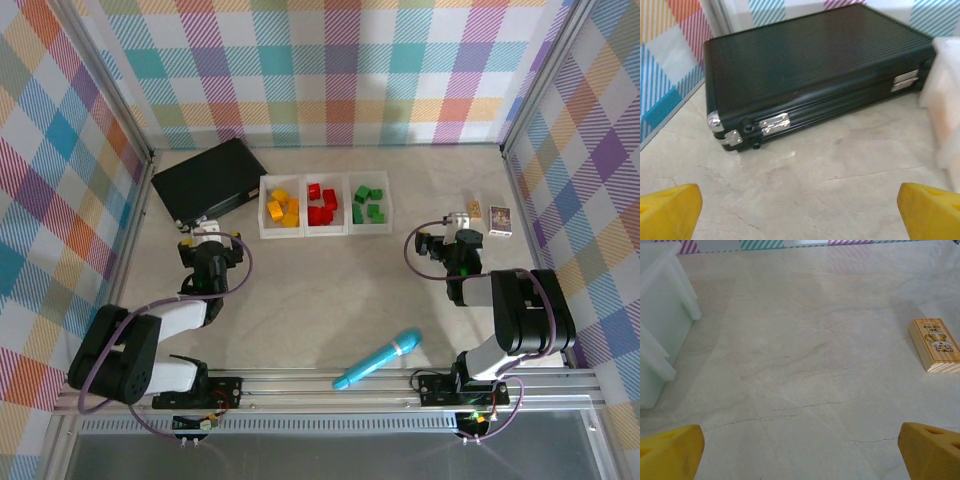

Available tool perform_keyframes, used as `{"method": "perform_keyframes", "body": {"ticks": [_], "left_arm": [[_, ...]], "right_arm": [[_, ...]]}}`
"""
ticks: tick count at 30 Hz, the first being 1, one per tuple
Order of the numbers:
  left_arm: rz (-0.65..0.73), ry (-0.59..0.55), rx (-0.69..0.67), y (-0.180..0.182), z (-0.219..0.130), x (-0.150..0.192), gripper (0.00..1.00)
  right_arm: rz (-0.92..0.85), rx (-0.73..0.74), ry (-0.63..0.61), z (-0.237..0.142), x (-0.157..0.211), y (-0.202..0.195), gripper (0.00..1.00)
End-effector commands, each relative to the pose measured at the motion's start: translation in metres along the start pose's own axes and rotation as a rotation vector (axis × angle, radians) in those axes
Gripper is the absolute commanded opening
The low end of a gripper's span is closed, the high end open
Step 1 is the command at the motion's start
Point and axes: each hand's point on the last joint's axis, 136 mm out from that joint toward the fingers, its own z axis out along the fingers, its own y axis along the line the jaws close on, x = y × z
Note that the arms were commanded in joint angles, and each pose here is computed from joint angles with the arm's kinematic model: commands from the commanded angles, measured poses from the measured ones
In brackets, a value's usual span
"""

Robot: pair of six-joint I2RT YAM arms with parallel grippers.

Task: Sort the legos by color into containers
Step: Reset both arms

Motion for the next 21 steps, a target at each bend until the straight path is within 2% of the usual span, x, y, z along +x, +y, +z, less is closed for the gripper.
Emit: {"method": "perform_keyframes", "body": {"ticks": [1,4,6,7,8,10,11,21], "left_arm": [[-0.033,-0.062,0.024,-0.002,0.007,-0.008,1.0],[-0.021,-0.076,0.039,-0.008,0.023,0.001,0.99],[-0.048,0.028,0.093,-0.01,0.034,0.01,1.0],[-0.055,0.037,0.089,-0.009,0.04,0.015,0.99],[-0.059,0.0,0.101,-0.009,0.041,0.015,0.99],[-0.05,0.052,0.127,-0.013,0.041,0.019,1.0],[-0.051,0.025,0.128,-0.013,0.042,0.015,0.99],[-0.052,0.034,0.127,-0.012,0.041,0.017,0.99]], "right_arm": [[0.011,-0.024,-0.045,-0.001,-0.015,0.005,0.99],[0.009,-0.023,-0.046,-0.001,-0.015,0.005,0.99],[0.011,-0.024,-0.045,-0.001,-0.015,0.005,0.99],[0.012,-0.024,-0.045,-0.001,-0.015,0.005,0.99],[0.012,-0.024,-0.044,-0.001,-0.014,0.005,0.99],[0.011,-0.023,-0.045,0.0,-0.015,0.005,0.99],[0.013,-0.023,-0.044,0.0,-0.015,0.005,0.99],[0.013,-0.023,-0.044,0.0,-0.015,0.005,0.99]]}}
